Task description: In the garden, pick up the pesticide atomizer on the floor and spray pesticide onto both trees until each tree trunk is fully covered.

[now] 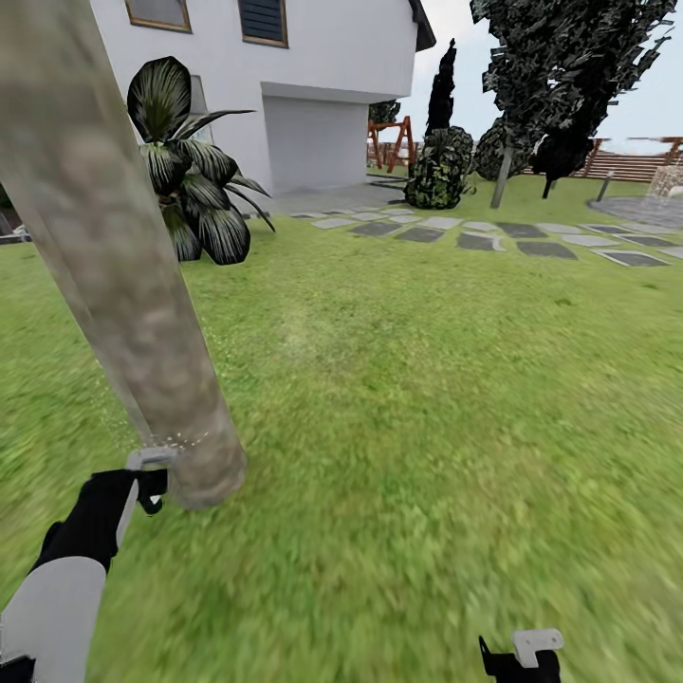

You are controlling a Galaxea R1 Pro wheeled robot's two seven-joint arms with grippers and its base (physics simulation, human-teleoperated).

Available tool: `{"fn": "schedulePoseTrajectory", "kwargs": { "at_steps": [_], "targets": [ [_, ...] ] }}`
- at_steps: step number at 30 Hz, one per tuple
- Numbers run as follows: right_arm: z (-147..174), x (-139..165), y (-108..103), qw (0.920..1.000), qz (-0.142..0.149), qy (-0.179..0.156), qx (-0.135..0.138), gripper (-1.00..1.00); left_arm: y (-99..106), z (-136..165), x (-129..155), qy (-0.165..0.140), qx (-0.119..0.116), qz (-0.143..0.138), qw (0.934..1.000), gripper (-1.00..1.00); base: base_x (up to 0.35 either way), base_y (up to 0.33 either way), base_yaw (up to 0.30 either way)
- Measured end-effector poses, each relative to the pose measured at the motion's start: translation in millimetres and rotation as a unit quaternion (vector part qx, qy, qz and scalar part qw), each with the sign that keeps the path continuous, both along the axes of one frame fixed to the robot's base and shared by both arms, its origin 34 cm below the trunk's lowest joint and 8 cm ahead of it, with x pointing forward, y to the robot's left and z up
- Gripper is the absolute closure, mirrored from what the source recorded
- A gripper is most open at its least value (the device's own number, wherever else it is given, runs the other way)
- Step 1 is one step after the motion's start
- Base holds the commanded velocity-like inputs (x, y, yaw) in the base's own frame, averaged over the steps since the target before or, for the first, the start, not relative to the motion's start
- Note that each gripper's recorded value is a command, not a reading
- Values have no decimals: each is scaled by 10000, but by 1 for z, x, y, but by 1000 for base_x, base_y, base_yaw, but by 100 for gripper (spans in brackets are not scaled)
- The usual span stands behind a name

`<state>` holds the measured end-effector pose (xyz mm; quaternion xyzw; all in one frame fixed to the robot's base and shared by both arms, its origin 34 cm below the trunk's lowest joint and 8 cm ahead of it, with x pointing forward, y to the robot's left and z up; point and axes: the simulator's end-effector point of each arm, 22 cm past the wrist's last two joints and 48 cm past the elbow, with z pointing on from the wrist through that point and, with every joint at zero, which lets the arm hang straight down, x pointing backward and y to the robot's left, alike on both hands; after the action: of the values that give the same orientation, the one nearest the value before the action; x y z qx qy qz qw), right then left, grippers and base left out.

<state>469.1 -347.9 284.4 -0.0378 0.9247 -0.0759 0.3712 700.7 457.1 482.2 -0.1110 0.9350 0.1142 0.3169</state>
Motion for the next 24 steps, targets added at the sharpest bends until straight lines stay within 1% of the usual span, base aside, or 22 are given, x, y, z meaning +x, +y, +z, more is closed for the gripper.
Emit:
{"fn": "schedulePoseTrajectory", "kwargs": {
  "at_steps": [2,3,4,6,8,10,12,13,14,15,16,17,18,19,20,22,24],
  "targets": [
    [0,0,0,10000,-6,-1,-1,-100,-13,3,7,-3,55,-198,9998,100,0,0,19],
    [0,0,-1,10000,-9,-2,-2,-100,-24,10,17,19,71,-339,9994,100,0,0,192],
    [0,0,0,10000,-9,-2,0,-100,-26,17,21,147,90,-388,9991,100,0,0,239],
    [0,0,-1,10000,-9,-1,-4,-100,-27,22,25,177,-24,-468,9987,100,0,0,186],
    [0,0,-1,10000,-8,-1,-5,-100,-9,29,24,172,-33,-507,9986,100,0,0,48],
    [0,0,-1,10000,-7,-1,-6,-100,21,38,19,169,36,-482,9987,100,0,0,9],
    [0,0,-1,10000,-9,-1,-6,-100,32,41,17,164,51,-455,9988,100,0,0,2],
    [0,0,-1,10000,-11,-1,-6,-100,31,41,17,169,44,-468,9988,100,0,0,0],
    [0,0,-1,10000,-12,-1,-6,-100,20,41,21,132,-45,-515,9986,100,0,0,0],
    [0,0,-2,10000,-12,-2,-6,-100,5,48,34,29,-144,-570,9983,100,0,0,0],
    [0,0,-1,10000,-10,-2,-5,-100,-5,55,44,-46,-197,-609,9979,100,0,0,0],
    [0,0,-1,10000,-8,-1,-4,-100,-8,60,49,-74,-201,-621,9978,100,0,0,0],
    [0,0,-1,10000,-9,-2,-6,-100,-14,70,59,-106,-281,-613,9977,100,0,0,0],
    [0,0,-2,10000,-9,-3,-7,-100,-16,84,67,-119,-314,-582,9977,100,0,0,0],
    [0,0,-2,10000,-9,-3,-11,-100,-10,94,71,-136,-278,-540,9981,100,0,0,0],
    [0,0,-2,10000,-6,-1,-14,-100,-1,100,72,-145,-231,-498,9984,100,0,0,0],
    [0,0,-3,10000,-10,-1,-18,-100,14,103,68,-117,-117,-434,9989,100,0,0,0]
  ]
}}
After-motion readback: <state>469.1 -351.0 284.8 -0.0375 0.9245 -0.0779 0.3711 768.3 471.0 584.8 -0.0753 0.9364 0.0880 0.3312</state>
